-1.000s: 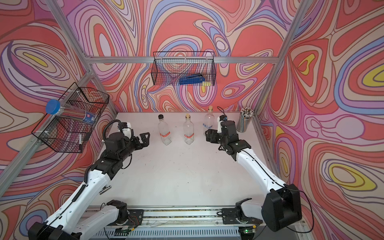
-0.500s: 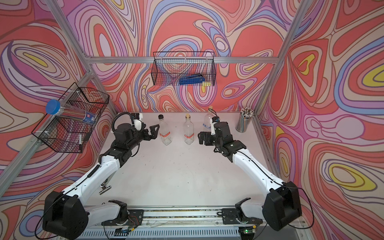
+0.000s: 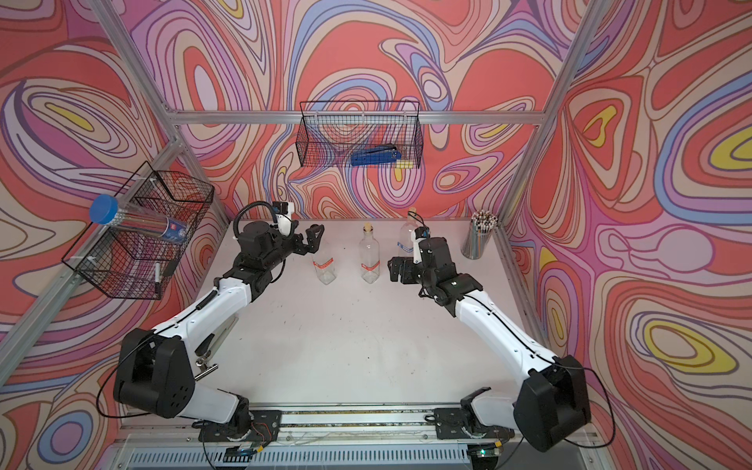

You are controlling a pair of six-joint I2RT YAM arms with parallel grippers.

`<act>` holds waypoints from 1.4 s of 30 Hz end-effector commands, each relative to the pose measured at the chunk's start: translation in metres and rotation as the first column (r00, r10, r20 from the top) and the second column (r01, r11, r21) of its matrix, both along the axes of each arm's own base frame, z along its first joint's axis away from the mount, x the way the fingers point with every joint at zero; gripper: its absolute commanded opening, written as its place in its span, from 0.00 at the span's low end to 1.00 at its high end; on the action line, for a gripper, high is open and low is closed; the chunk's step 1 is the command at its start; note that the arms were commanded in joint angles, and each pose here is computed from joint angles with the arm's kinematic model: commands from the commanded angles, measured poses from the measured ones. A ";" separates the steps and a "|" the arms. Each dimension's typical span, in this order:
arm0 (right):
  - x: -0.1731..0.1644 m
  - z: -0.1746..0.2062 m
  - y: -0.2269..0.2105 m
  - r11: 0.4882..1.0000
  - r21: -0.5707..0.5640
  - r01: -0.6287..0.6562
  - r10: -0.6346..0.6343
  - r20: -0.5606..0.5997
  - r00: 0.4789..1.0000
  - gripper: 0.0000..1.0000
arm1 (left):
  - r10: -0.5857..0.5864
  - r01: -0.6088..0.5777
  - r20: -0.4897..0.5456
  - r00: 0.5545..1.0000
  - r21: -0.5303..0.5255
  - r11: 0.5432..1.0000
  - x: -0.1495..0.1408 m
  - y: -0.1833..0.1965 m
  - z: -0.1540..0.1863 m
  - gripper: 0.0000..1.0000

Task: Remove the label from the bottle
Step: Pick up the bottle from the center of the board.

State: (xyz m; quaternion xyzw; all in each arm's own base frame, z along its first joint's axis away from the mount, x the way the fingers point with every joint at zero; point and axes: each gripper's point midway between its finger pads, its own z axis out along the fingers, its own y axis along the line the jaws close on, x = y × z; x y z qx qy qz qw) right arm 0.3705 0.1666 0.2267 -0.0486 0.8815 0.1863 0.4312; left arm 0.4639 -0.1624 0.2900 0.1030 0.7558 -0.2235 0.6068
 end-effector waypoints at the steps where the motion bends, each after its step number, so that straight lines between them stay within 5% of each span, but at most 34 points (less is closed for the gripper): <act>1: 0.002 0.003 0.002 1.000 -0.014 -0.005 0.005 0.008 1.000 0.98 | -0.033 0.033 0.066 0.997 0.005 0.999 0.009 -0.010 0.016 1.00; 16: 0.005 -0.004 0.003 1.000 -0.014 -0.005 0.005 -0.006 1.000 0.98 | -0.032 0.031 0.023 0.999 0.051 0.998 0.033 -0.020 -0.016 0.86; 42: 0.006 -0.005 0.008 1.000 0.008 -0.017 0.017 -0.009 1.000 0.98 | -0.052 0.053 -0.008 0.999 0.057 0.997 0.020 -0.021 -0.029 0.27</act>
